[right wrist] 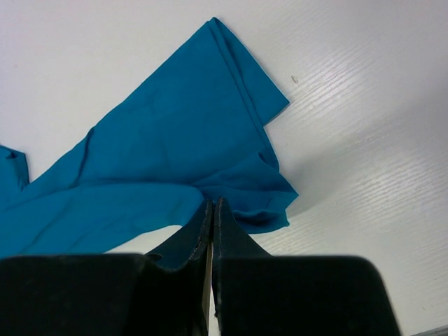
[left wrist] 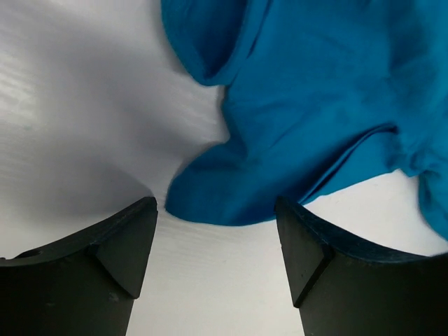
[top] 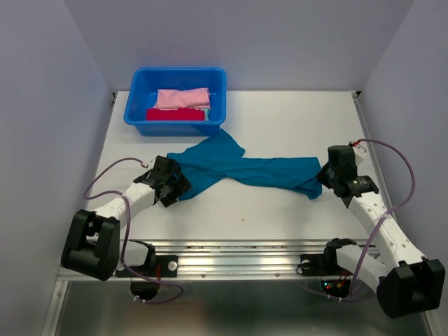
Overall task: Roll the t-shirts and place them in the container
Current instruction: Flatten out the T-shirt at the center of the board.
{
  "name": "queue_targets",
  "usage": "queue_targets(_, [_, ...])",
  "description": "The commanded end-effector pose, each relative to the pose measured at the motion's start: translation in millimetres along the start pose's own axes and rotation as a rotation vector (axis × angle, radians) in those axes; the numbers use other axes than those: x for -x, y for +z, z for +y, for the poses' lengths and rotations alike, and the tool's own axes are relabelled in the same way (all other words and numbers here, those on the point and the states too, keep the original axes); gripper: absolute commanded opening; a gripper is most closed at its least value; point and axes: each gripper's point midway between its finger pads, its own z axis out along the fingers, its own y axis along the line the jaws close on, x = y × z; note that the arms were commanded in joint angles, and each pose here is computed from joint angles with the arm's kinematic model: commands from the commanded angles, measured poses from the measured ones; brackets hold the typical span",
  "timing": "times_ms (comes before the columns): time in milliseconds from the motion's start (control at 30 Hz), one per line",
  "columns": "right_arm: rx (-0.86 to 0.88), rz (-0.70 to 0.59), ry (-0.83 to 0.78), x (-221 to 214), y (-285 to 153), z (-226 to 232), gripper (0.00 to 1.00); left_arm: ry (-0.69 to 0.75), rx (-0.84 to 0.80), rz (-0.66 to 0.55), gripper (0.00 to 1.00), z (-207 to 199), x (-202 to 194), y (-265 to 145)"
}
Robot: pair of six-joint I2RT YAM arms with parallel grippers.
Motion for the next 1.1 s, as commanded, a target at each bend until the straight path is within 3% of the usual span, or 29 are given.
queue_targets(0, [0.049,-0.049,0.005,17,-3,13,0.01,-0.021,0.010,-0.037,0.79,3,3,11])
queue_targets(233, [0.072,-0.026,0.015,13,0,20,0.01,0.009,-0.011,0.010,0.61,-6,-10,23])
queue_targets(300, [0.058,-0.020,0.011,10,3,16,0.01,0.030,-0.029,0.018,0.39,-13,-11,24])
queue_targets(333, [0.053,-0.017,0.008,8,4,15,0.02,0.036,-0.049,0.032,0.10,-18,-12,22])
queue_targets(367, [0.041,-0.009,0.006,6,6,13,0.04,0.041,-0.057,0.036,0.00,-21,-11,21])
queue_targets(467, [-0.026,0.018,0.018,-3,8,-1,0.16,0.049,-0.047,-0.027,0.00,-27,8,7])
queue_targets(500, [-0.045,0.020,0.028,-5,7,-6,0.24,0.048,-0.044,-0.049,0.00,-28,14,1])
queue_targets(533, [-0.093,0.023,0.059,-8,4,-16,0.40,0.046,-0.049,-0.096,0.00,-31,26,-11])
queue_targets(667, [-0.158,0.019,0.111,-14,-6,-34,0.46,0.039,-0.116,-0.171,0.00,-46,48,-39])
queue_targets(833, [-0.188,0.056,0.139,-24,-14,-43,0.47,0.047,-0.148,-0.149,0.00,-56,48,-46])
queue_targets(1067, [-0.097,0.156,0.144,-43,-18,-29,0.46,-0.012,-0.108,-0.203,0.00,-37,62,-56])
